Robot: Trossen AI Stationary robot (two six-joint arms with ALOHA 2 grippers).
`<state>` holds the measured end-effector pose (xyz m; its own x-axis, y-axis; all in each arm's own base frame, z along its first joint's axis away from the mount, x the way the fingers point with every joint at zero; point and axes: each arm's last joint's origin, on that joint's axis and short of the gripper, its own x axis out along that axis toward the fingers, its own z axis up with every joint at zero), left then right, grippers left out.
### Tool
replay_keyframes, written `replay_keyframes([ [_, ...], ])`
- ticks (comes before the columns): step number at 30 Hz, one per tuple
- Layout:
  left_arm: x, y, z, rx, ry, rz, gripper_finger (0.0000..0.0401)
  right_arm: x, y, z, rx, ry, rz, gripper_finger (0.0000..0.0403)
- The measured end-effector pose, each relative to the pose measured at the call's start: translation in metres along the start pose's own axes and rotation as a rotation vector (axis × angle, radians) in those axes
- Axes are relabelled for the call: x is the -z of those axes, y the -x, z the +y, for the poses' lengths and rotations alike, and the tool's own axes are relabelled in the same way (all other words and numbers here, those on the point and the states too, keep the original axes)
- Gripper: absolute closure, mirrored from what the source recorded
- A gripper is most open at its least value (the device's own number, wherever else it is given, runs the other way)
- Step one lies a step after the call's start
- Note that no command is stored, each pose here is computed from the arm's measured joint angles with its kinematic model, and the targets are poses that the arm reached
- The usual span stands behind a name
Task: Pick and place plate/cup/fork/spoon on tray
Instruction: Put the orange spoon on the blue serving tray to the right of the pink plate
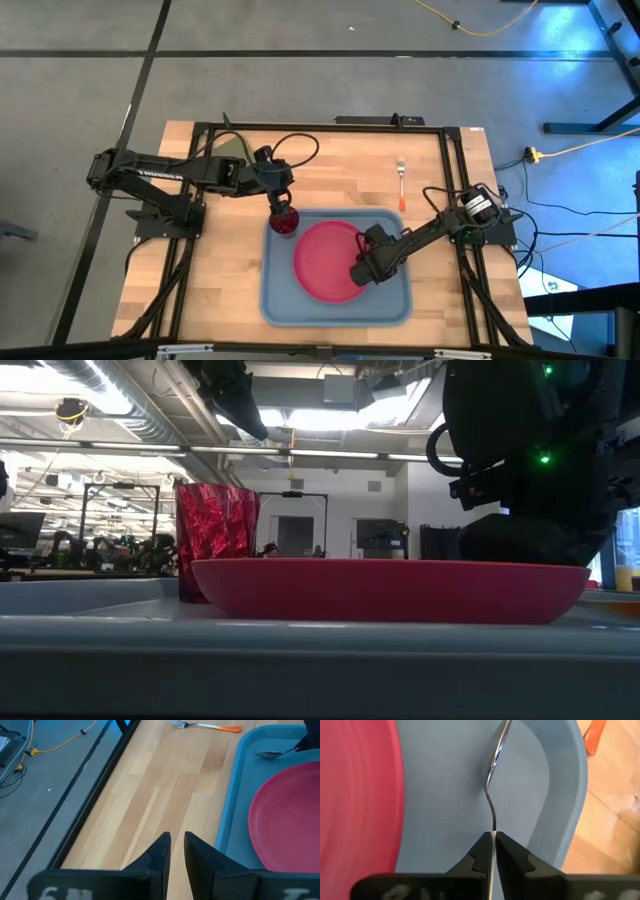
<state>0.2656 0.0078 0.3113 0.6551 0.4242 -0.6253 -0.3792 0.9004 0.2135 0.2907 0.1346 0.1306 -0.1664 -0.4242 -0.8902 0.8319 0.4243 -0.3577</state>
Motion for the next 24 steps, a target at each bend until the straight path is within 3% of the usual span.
replay_keyframes([
  [24, 0.0000, 0.0000, -0.0001, 0.000, 0.000, 0.000, 0.0354, -0.0021, 0.0018, 0.0024, -0.028, -0.024, -0.047, 0.0375],
])
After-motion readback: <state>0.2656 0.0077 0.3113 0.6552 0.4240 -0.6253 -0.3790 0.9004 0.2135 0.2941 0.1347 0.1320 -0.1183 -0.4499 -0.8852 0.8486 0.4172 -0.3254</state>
